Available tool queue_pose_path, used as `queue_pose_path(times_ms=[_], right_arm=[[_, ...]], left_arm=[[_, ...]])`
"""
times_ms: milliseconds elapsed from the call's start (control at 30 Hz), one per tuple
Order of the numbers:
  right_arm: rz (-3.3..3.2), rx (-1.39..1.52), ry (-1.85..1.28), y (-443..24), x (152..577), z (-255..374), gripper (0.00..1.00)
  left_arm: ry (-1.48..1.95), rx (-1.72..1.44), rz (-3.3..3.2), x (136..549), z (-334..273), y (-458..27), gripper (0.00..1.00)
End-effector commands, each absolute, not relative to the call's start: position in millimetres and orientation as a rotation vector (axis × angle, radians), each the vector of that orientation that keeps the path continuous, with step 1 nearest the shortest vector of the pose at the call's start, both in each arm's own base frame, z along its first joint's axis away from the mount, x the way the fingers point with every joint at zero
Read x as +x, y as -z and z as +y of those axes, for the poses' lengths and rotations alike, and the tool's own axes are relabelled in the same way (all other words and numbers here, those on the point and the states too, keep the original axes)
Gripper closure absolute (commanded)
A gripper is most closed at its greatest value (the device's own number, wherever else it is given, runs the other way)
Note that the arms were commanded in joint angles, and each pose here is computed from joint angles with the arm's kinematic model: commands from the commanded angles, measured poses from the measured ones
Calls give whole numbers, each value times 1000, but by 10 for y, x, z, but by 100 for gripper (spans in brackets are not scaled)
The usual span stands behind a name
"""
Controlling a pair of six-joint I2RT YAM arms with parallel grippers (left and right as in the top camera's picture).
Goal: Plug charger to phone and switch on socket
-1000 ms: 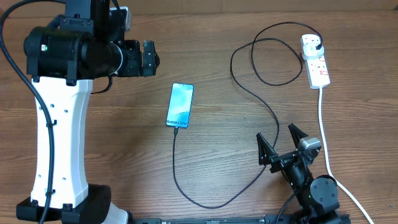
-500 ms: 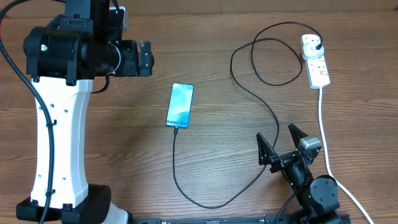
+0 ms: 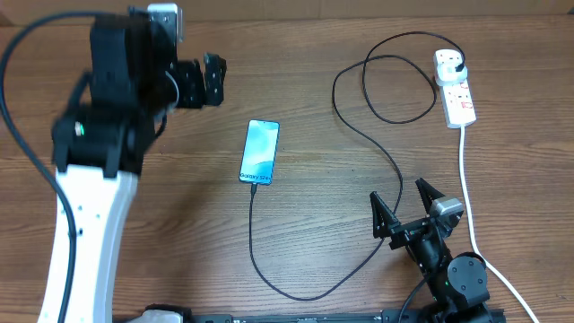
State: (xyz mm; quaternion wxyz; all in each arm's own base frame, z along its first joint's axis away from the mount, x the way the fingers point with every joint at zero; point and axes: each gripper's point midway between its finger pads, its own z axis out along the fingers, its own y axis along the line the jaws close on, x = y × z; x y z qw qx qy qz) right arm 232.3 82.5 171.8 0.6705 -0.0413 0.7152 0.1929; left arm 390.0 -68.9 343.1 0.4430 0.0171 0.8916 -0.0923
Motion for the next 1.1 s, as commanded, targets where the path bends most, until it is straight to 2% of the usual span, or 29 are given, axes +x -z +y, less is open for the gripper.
queue_pose_path(times_ms=[0,133,600,733,867,1067], right_arm=[[1605,-92,-428,-1705,2325,818,0],[1605,-92,-428,-1705,2325,818,0],[1606,-92,-427,-1704,2325,818,0],[1605,-92,-428,-1705,2325,818,0],[1605,-92,-428,-1705,2325,818,0],[1605,-92,-428,-1705,2325,818,0]], left_arm=[[206,127,2155,3723,-675,-3316,0],[166,186,2058,3587,-624,-3144,0],[39,93,1794,2979,-129,-2495,0],[-24,163,1705,2847,-126,-2344,0],[-81,379,1627,2712,-290,-2117,0],[-125,408,1605,2595,-277,-1849,0]])
